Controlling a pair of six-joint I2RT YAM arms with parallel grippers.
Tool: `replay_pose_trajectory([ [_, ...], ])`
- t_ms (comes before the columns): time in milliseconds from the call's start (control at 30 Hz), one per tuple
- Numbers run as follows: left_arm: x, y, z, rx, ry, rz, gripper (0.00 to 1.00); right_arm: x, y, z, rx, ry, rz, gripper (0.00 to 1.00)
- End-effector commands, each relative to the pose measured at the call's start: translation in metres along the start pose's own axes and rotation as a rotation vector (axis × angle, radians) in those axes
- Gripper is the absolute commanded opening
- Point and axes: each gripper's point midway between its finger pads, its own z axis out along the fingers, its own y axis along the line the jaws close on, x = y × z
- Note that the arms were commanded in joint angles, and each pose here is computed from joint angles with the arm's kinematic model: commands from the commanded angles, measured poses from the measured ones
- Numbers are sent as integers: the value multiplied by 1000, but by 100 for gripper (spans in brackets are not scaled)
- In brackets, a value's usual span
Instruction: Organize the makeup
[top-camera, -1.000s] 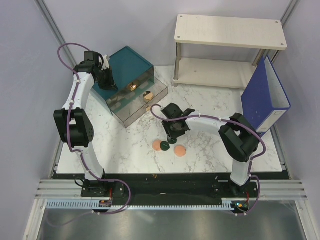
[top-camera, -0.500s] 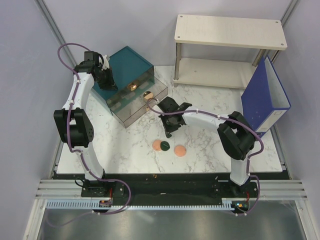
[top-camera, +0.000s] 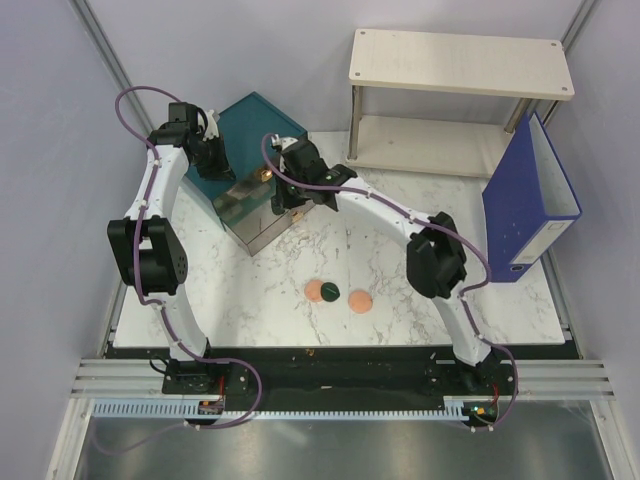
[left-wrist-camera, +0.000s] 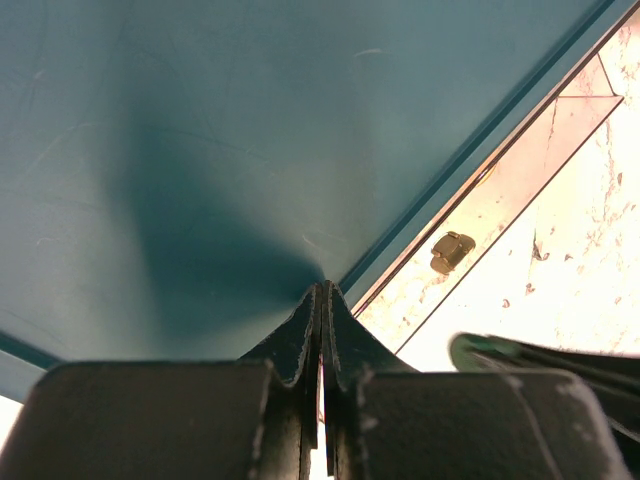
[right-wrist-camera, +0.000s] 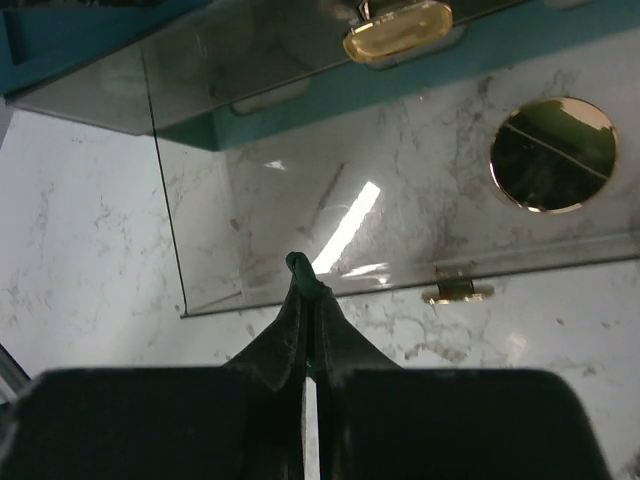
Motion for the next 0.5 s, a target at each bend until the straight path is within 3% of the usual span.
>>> replay_pose_trajectory([
  [0, 100, 32, 23, -105, 381, -73, 3, -19, 21, 25, -92, -34, 77, 4],
  [67, 101, 32, 23, -103, 383, -72, 3, -14, 22, 38, -102, -25, 106, 6],
  [167, 99, 32, 22, -104, 375, -73, 3, -13, 24, 46, -121, -30, 126, 25],
  [200, 99, 32, 22, -104, 375, -73, 3, -9, 24, 48, -127, -22, 131, 41],
  [267, 98, 32, 22, -105, 373, -71, 3, -16, 29, 43, -151, -51, 122, 60],
  [367, 98, 32, 22, -105, 372, -69, 2, -26, 26, 32, -132, -104, 110, 74],
  [467, 97, 31, 22, -101, 371, -67, 3, -37, 22, 18, -104, -136, 87, 78],
])
